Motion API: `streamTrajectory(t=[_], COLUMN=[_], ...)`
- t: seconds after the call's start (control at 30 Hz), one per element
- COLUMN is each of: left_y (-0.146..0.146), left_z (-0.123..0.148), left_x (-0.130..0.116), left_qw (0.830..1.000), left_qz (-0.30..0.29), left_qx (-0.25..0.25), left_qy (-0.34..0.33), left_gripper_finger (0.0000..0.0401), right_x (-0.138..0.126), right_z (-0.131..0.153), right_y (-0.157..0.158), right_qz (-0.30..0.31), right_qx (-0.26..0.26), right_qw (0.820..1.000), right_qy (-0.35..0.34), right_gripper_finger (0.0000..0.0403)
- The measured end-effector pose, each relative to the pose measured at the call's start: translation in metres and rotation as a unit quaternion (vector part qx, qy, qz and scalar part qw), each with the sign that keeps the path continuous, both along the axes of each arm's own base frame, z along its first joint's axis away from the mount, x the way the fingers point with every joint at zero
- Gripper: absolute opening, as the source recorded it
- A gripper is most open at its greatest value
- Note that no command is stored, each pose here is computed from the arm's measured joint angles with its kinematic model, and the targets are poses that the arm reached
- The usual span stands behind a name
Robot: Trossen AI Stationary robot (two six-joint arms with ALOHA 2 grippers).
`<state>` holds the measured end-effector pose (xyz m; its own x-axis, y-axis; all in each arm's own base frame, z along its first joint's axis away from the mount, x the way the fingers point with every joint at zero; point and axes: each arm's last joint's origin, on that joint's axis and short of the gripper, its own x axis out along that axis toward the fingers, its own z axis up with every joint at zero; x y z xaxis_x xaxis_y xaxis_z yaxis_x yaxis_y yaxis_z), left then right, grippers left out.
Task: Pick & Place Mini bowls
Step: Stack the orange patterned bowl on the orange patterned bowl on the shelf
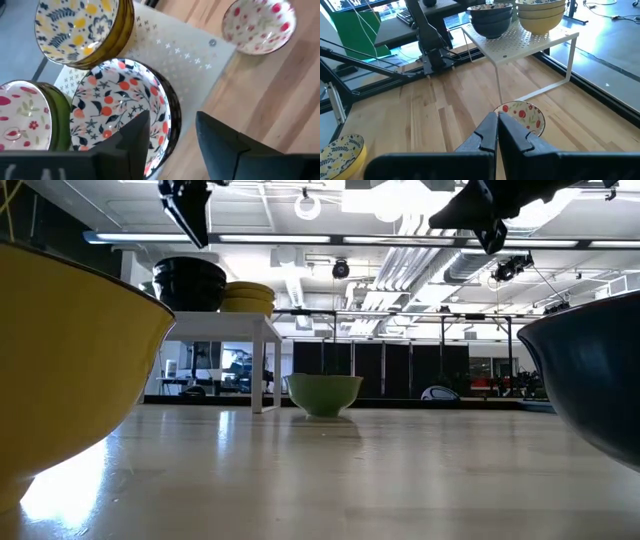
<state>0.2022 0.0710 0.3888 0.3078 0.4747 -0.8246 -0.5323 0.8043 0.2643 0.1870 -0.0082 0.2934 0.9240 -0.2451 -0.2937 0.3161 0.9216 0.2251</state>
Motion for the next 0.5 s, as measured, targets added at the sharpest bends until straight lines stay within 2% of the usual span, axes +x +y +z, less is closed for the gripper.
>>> streamTrajectory(t=[0.1, 0.2, 0.33, 0.43, 0.5], left_y=[-0.004, -0.016, -0.037, -0.053, -0.062], left_z=[0.006, 0.016, 0.018, 0.005, -0.007], left_x=[-0.009, -0.018, -0.034, -0.042, -0.046], left_qw=[0.999, 0.993, 0.963, 0.939, 0.928], left_qz=[0.003, -0.026, -0.087, -0.111, -0.125], left_qx=[-0.016, -0.019, -0.047, -0.073, -0.079], left_qy=[-0.03, -0.111, -0.251, -0.316, -0.341], left_gripper_finger=[0.0148, 0.0119, 0.0062, 0.0019, 0.0005], right_x=[0.0, -0.002, 0.0, 0.006, 0.013], right_z=[-0.001, 0.001, 0.001, -0.008, -0.017], right_y=[0.0, 0.001, 0.01, 0.023, 0.035], right_qz=[0.006, 0.003, 0.018, 0.047, 0.068], right_qx=[0.007, 0.04, 0.099, 0.152, 0.188], right_qw=[1.0, 0.999, 0.991, 0.978, 0.966], right_qy=[0.006, 0.033, 0.093, 0.137, 0.164], right_gripper_finger=[0.0006, 0.0015, 0.0042, 0.0072, 0.0091])
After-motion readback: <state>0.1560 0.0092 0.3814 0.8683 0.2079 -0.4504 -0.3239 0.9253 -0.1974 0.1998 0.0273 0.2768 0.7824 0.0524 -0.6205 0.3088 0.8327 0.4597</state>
